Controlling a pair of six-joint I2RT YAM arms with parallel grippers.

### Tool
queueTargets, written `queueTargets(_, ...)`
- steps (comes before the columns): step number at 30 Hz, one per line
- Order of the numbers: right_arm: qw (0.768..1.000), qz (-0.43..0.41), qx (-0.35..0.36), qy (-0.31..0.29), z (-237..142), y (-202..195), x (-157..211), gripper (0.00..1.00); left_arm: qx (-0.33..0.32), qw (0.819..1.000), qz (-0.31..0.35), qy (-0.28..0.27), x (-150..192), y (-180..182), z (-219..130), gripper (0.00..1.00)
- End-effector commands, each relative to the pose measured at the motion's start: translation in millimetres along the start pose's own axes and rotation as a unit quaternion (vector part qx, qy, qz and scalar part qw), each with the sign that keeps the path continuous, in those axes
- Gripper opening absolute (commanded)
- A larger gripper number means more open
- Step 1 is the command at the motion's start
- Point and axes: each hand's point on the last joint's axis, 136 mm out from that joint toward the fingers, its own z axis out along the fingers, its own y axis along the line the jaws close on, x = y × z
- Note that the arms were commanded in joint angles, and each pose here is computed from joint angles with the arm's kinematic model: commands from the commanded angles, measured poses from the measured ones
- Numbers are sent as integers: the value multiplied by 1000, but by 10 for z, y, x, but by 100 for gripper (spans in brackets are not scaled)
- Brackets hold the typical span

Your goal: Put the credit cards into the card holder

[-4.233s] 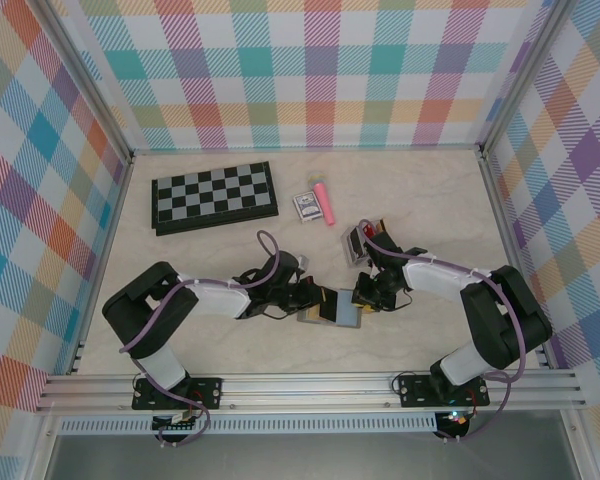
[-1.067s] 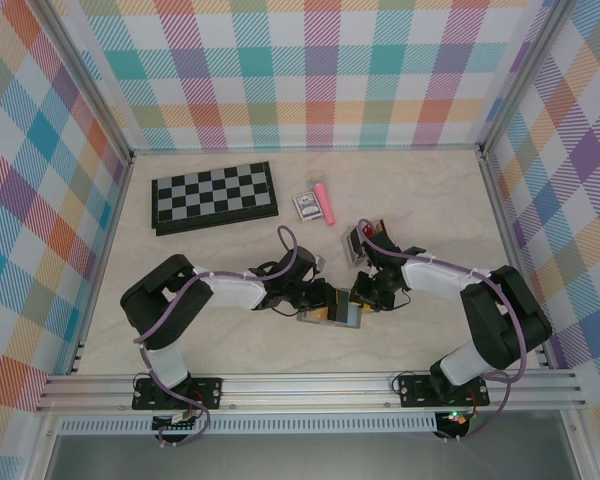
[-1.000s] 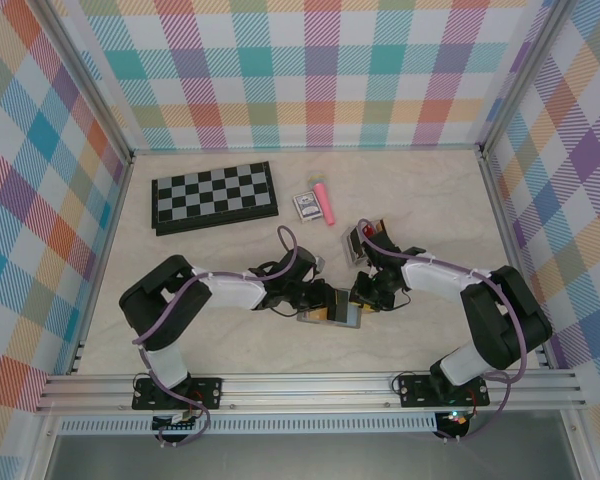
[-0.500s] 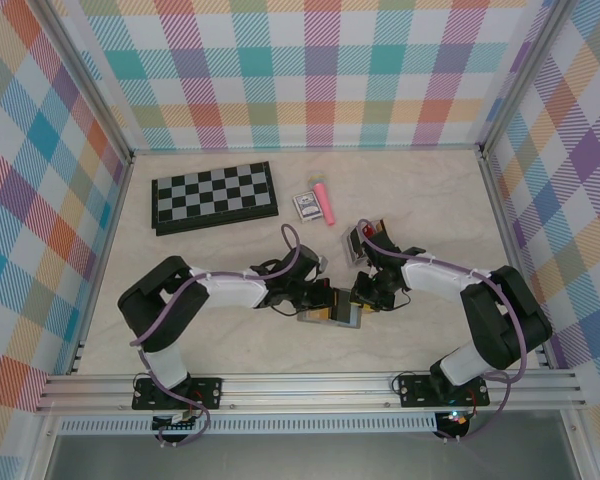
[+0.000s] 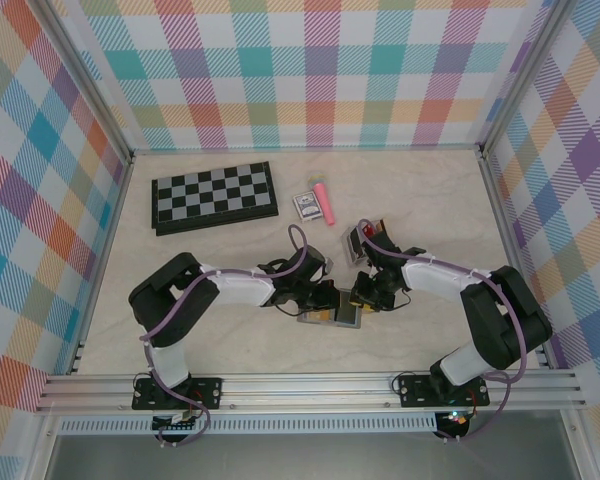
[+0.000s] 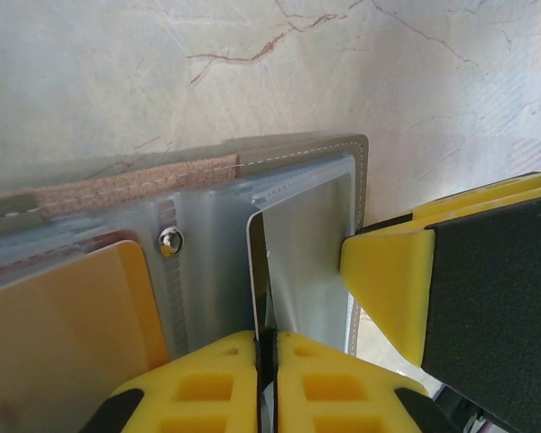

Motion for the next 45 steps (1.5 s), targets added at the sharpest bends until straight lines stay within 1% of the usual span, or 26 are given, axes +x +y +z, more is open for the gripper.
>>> queueTargets(1,999,12,31,-9,75,-166,-5,27,-9,1000,11,21,130,-34,36,13)
queueTargets(4,999,9,35,-23,-14,-165,-30,28,-26,1000,10,4,108,15,-54,16)
queueTargets(5,999,4,36,-31,-67,-152,-49,29,-35,999,12,-3,96,34,-98,21)
queueTargets(8,998,-11,30,-59,-257,-98,-107,35,-45,998,20,-24,52,13,-245,25)
queueTargets(12,994,-23,33,-100,-516,-70,-181,41,-59,997,31,-50,-9,-3,-407,37)
queueTargets(15,991,-28,52,-119,-651,-105,-230,43,-77,994,32,-67,-54,33,-499,39)
queueTargets(18,989,-33,71,-122,-693,-148,-245,45,-94,992,29,-83,-108,96,-577,42)
queueTargets(23,991,-33,79,-98,-596,-179,-200,48,-121,987,21,-100,-191,236,-704,45)
queueTargets(31,995,-24,83,-49,-323,-220,-119,52,-138,985,-19,-97,-229,493,-739,47)
queueTargets(35,996,-23,81,-31,-218,-219,-92,53,-134,986,-40,-94,-234,577,-729,48)
queueTargets(38,996,-23,79,-20,-166,-212,-73,53,-130,986,-52,-90,-223,626,-714,52)
queueTargets(45,997,-26,76,-1,-82,-211,-27,52,-115,987,-82,-73,-196,731,-610,56)
